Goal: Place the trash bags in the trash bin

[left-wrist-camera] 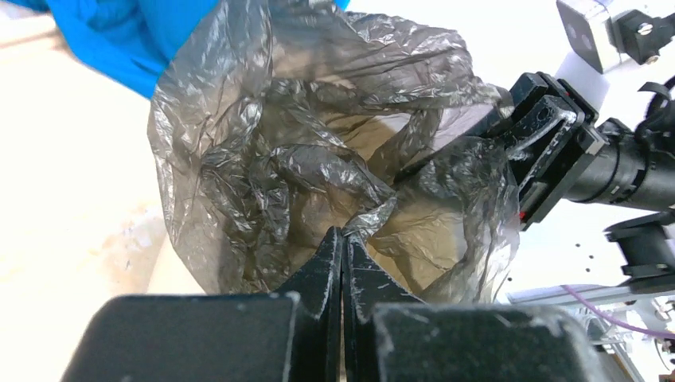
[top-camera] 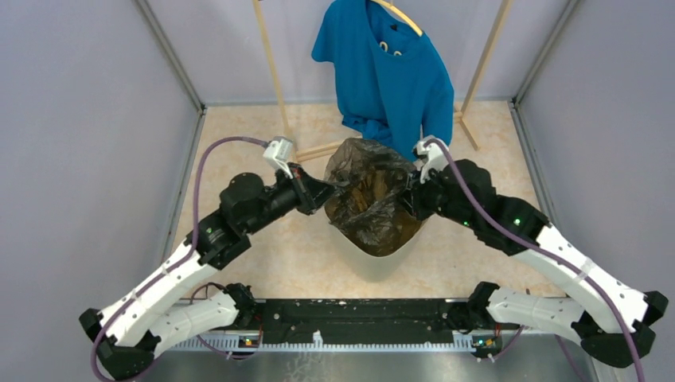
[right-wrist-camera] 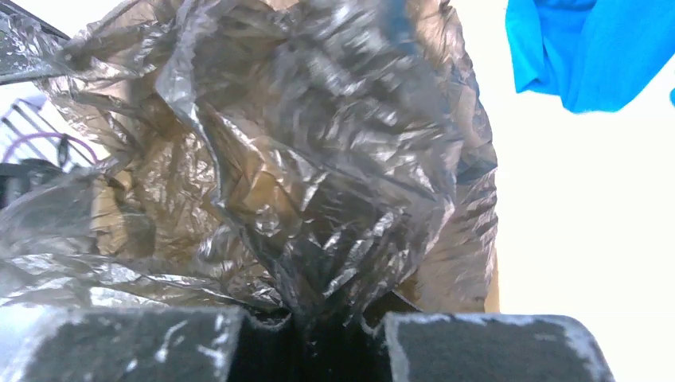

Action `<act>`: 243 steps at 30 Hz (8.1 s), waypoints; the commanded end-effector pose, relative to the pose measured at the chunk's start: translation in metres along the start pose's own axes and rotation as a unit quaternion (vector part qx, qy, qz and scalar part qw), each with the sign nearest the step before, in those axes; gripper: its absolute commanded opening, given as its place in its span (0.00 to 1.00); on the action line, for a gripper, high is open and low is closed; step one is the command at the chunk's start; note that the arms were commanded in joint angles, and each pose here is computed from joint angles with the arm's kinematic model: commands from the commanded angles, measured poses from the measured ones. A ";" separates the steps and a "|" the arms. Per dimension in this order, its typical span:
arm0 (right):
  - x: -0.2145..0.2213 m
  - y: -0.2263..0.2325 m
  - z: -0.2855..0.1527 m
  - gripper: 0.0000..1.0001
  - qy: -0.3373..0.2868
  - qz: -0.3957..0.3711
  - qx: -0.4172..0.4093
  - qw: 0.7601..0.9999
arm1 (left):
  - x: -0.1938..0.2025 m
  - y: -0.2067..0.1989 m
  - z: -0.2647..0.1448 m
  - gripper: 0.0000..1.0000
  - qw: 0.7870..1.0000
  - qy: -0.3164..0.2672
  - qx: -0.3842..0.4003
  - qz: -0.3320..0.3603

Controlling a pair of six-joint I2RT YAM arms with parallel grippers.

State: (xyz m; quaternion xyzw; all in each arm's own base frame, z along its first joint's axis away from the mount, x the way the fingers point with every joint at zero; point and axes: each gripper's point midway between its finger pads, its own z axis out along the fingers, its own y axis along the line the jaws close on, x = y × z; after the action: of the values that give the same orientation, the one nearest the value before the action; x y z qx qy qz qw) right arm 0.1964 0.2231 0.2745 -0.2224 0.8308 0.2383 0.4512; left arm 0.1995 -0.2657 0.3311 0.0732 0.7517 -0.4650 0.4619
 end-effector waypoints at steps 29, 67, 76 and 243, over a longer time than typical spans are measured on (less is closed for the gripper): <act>0.040 0.015 -0.046 0.75 -0.019 0.160 -0.070 0.984 | -0.016 0.048 -0.058 0.00 0.988 -0.091 -0.120 -0.016; -0.052 0.081 -0.045 0.97 -0.100 0.082 -0.225 0.966 | -0.038 -0.061 -0.058 0.00 0.986 -0.085 0.140 0.040; -0.053 0.110 -0.016 0.99 -0.095 0.079 -0.237 0.964 | -0.033 -0.075 -0.027 0.00 0.983 -0.054 0.178 0.003; 0.030 0.082 -0.049 0.12 -0.015 0.170 -0.177 0.969 | -0.005 0.033 -0.136 0.99 0.988 -0.025 -0.143 -0.051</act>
State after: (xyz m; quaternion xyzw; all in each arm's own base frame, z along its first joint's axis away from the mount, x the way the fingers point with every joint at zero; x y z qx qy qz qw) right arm 0.1062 0.2532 0.2833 -0.1426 0.7963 0.4539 0.3736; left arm 0.1237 -0.1352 0.3243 -0.0354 0.7945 -0.3919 0.4625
